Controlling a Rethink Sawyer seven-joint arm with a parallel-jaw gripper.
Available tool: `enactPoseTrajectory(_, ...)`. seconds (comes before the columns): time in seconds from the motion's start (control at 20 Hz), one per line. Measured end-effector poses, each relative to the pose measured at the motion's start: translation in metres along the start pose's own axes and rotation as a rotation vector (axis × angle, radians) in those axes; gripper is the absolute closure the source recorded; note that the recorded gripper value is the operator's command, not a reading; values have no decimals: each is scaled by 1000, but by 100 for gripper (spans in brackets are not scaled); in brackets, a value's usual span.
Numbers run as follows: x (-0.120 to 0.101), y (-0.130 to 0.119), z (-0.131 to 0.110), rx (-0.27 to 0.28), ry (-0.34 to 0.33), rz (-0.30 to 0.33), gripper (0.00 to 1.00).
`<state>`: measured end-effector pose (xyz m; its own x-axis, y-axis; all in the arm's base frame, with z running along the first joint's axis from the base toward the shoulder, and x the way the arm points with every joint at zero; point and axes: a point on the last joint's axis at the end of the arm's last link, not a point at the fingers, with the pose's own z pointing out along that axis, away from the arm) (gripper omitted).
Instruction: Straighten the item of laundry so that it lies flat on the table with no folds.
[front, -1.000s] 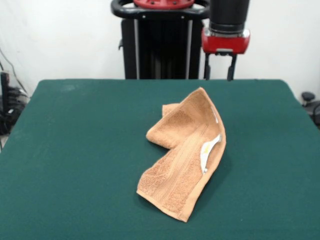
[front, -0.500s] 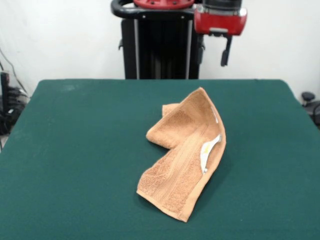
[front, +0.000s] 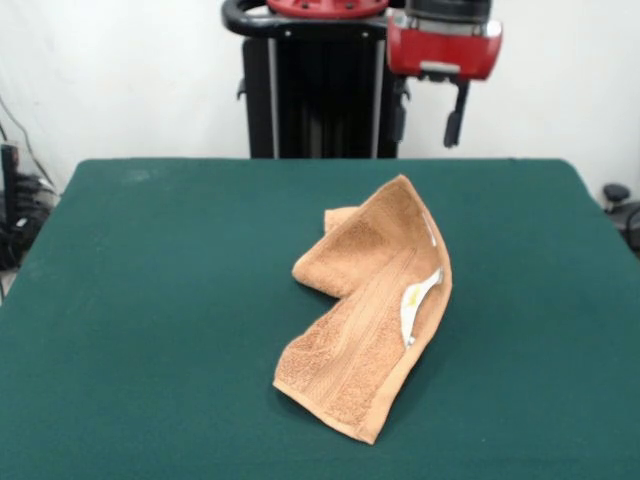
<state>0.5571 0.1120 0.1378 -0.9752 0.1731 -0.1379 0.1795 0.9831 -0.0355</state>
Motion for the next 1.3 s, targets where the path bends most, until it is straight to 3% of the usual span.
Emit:
enactPoseTrajectory(0.4, -20, 20, 41, -33, 13, -44, 0)
enactPoseTrajectory(0.7, -9, 41, 72, -70, 42, -123, 0)
enactPoseTrajectory(1.0, 3, 47, 87, -91, 52, -201, 0)
enactPoseTrajectory(1.3, 0, 37, 75, -75, 21, -235, 0)
